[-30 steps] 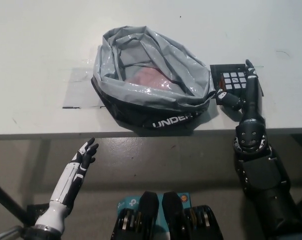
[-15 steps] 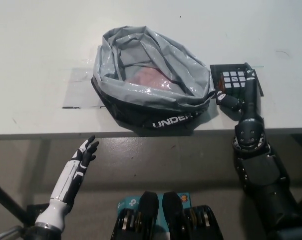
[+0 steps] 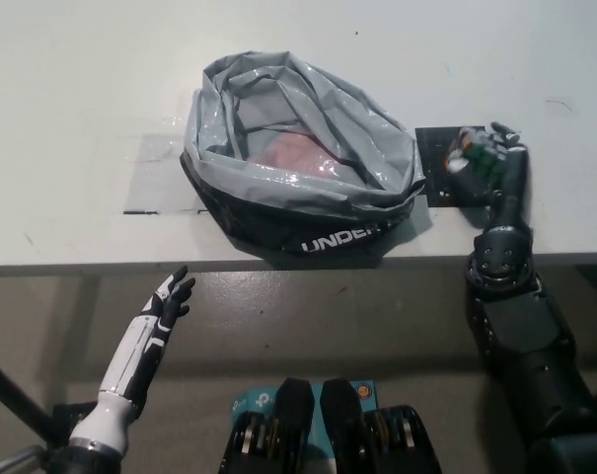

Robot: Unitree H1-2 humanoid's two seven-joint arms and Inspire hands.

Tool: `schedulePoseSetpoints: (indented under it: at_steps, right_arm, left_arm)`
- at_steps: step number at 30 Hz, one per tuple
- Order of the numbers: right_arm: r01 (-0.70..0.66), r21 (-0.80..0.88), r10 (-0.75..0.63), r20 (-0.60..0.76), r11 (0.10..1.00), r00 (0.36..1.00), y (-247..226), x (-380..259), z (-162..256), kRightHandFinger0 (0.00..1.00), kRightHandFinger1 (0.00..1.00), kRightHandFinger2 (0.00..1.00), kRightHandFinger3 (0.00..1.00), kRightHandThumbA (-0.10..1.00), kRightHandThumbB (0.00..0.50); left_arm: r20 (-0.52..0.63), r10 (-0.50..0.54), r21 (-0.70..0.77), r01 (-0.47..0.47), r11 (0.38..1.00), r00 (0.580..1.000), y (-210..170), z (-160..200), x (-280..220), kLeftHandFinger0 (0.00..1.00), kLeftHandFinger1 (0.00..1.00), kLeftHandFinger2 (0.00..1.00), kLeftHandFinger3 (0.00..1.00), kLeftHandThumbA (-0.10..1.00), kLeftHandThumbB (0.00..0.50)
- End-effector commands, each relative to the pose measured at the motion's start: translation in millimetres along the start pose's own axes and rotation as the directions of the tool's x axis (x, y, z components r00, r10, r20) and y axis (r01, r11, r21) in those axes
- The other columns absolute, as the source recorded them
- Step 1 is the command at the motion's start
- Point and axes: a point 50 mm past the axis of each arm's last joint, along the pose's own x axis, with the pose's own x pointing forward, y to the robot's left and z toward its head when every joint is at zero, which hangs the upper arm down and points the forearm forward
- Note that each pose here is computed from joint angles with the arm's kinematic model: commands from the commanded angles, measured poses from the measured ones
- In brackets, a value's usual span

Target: Use the right hand to pick up a rubix's cube and place it into a plastic bag and lift the bag

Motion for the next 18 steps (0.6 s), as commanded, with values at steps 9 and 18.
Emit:
schedulePoseSetpoints:
  at_steps: [9,18]
  right_arm:
    - [0.051,0.160,-0.062,0.064,0.986,0.996,-1.6,11.9,25.9,0.00,0.23,0.60,0.57,-0.10,0.230]
    - [0.051,0.288,-0.058,0.018,0.956,0.998,-4.8,15.2,26.4,0.00,0.21,0.59,0.61,-0.10,0.226]
  left_arm:
    - [0.060,-0.006,0.002,0.006,1.000,0.998,10.5,11.1,9.7,1.00,1.00,1.00,1.00,1.00,0.189]
    - [0.059,-0.004,-0.005,0.004,1.000,0.998,11.8,10.9,10.7,1.00,1.00,1.00,1.00,1.00,0.208]
